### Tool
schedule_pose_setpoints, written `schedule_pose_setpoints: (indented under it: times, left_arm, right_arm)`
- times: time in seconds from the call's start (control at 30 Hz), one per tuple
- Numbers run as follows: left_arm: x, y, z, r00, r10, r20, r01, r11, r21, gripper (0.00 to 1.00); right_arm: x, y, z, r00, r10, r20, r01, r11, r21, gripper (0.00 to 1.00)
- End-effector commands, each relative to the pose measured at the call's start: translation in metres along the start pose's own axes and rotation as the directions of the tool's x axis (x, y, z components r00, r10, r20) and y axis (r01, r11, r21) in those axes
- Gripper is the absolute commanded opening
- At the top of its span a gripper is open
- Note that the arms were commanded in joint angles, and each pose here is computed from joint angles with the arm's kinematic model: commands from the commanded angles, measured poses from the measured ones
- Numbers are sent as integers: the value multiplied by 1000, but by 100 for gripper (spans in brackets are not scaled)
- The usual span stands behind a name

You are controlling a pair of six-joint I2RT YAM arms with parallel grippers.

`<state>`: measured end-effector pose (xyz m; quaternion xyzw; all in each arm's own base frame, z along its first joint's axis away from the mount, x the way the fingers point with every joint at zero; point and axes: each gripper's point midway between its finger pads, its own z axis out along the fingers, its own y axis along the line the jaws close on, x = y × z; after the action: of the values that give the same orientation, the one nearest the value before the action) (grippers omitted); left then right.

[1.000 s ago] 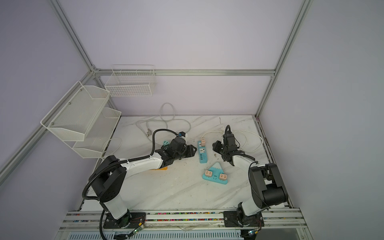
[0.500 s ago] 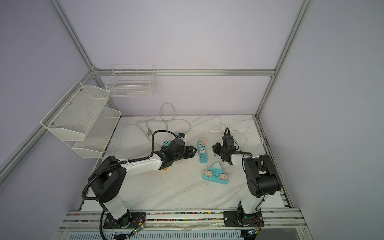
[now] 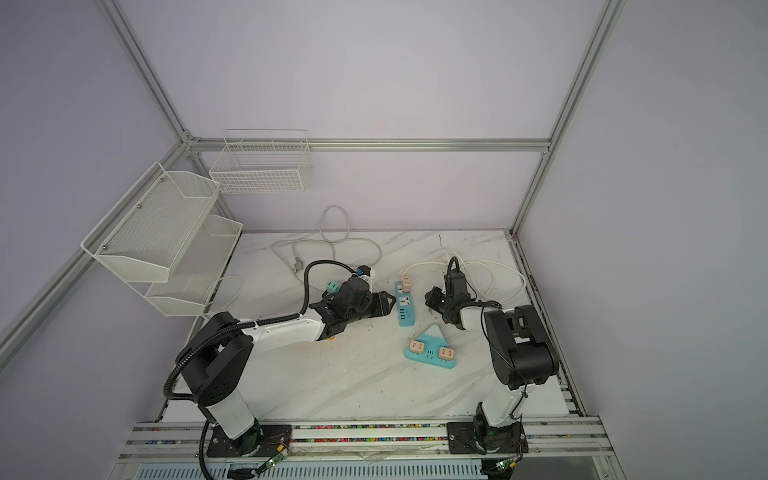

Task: Pull the plug off the socket
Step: 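Lower the green adapter onto the table beside the strip and open the right gripper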

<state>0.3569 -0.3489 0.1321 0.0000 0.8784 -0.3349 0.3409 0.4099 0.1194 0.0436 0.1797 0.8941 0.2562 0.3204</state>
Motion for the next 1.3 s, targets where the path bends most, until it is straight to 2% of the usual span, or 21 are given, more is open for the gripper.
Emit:
schedule_pose_setpoints:
  times: [0.0, 0.2, 0.47, 0.7, 1.07, 1.27]
  left_arm:
    - [-5, -7, -13, 999, 30, 32, -31, 999, 30, 58]
    - [-8, -6, -12, 999, 44, 32, -44, 999, 17, 66]
    - [-11, -7, -14, 999, 43, 32, -43, 999, 21, 70]
    - [-10, -10, -11, 999, 46, 15, -46, 999, 25, 75]
    - [-18, -10, -13, 999, 43, 32, -44, 999, 28, 89]
    - [-21, -6, -10, 999, 32, 29, -33, 999, 28, 93]
  right_arm:
    - [-1, -7, 4, 1000, 6, 11, -6, 1000, 18, 30]
    - [1, -13, 7, 1000, 27, 6, -27, 999, 46, 34]
    - [-2, -17, 3, 1000, 25, 15, -26, 996, 83, 40]
    - [-3, -19, 1, 999, 32, 10, -33, 994, 107, 49]
    - [-27, -9, -24, 998, -19, 57, 10, 988, 154, 71]
    - [-40, 9, -41, 995, -63, 76, 53, 990, 132, 72]
